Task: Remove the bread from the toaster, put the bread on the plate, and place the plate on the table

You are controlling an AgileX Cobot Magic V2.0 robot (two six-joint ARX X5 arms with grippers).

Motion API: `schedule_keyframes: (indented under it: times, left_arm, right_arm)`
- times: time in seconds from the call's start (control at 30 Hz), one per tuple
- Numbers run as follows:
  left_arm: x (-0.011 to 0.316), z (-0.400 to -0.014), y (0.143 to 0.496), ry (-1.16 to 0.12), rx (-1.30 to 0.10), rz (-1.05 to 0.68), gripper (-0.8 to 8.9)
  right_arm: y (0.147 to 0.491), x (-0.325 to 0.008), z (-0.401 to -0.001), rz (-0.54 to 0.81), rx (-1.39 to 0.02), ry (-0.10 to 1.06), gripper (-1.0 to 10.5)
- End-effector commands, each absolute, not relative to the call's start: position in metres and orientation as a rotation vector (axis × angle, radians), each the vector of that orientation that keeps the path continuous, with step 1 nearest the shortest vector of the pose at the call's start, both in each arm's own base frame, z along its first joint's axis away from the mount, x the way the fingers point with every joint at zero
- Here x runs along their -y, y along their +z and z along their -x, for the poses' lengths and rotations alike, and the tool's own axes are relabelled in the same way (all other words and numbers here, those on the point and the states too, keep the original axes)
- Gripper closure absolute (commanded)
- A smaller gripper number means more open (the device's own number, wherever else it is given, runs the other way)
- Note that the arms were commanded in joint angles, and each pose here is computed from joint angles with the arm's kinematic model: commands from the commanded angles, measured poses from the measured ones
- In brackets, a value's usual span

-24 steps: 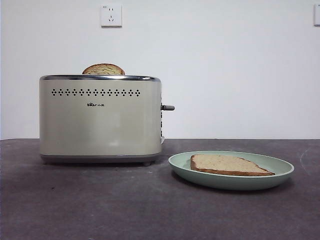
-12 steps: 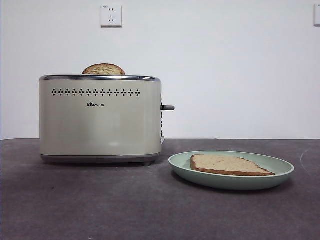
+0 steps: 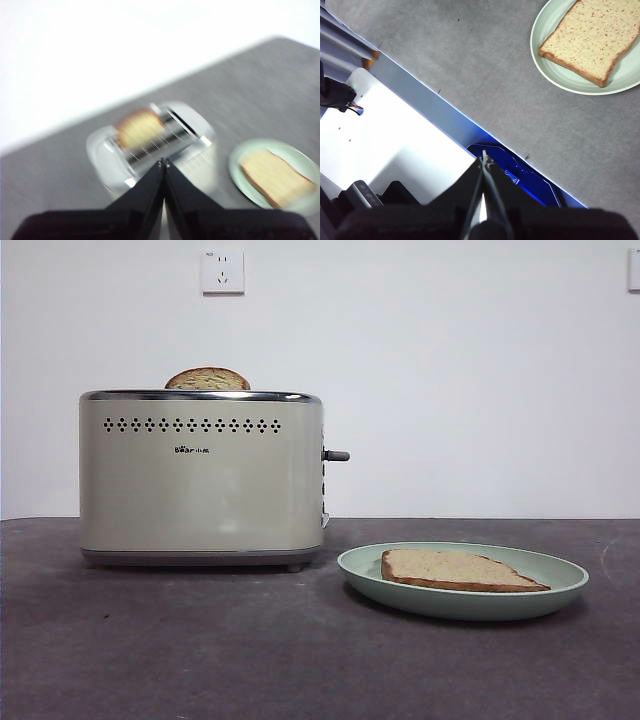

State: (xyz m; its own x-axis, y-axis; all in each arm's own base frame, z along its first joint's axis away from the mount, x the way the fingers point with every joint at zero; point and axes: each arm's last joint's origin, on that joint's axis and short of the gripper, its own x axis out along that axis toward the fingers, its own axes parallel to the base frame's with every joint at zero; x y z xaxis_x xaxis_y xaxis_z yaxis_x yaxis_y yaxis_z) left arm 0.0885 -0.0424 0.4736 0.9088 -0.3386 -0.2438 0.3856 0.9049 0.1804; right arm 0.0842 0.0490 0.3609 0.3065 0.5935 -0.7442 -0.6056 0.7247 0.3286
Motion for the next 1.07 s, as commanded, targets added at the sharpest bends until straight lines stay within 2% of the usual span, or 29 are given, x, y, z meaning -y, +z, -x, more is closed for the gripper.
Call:
schedule_keyframes:
  times: [0.03, 0.13, 0.23, 0.4, 0.6, 1.07]
  left_arm:
    - [0.033, -0.088, 0.480, -0.345, -0.084, -0.339, 8.17]
    - [0.023, -0.083, 0.480, -0.305, 0.034, -0.370, 8.17]
    - [0.015, -0.079, 0.471, -0.211, 0.114, -0.397, 8.17]
    - [0.007, -0.081, 0.434, -0.093, 0.175, -0.402, 8.17]
    - [0.003, -0.089, 0.367, -0.030, 0.186, -0.386, 8.17]
    - [-0.004, -0.091, 0.228, 0.067, 0.086, -0.207, 8.17]
  right_arm:
    - [0.361, -0.049, -0.084, 0.012, -0.976, 0.790, 9.5]
    - [0.361, -0.049, -0.084, 0.012, -0.976, 0.790, 9.5]
    - [0.361, -0.049, -0.084, 0.012, -0.976, 0.790, 9.5]
    - [0.361, -0.049, -0.084, 0.012, -0.976, 0.790, 9.5]
    - [0.361, -0.049, -0.084, 0.012, -0.976, 0.790, 9.5]
    - [0.361, -0.049, -0.084, 0.012, -0.976, 0.790, 9.5]
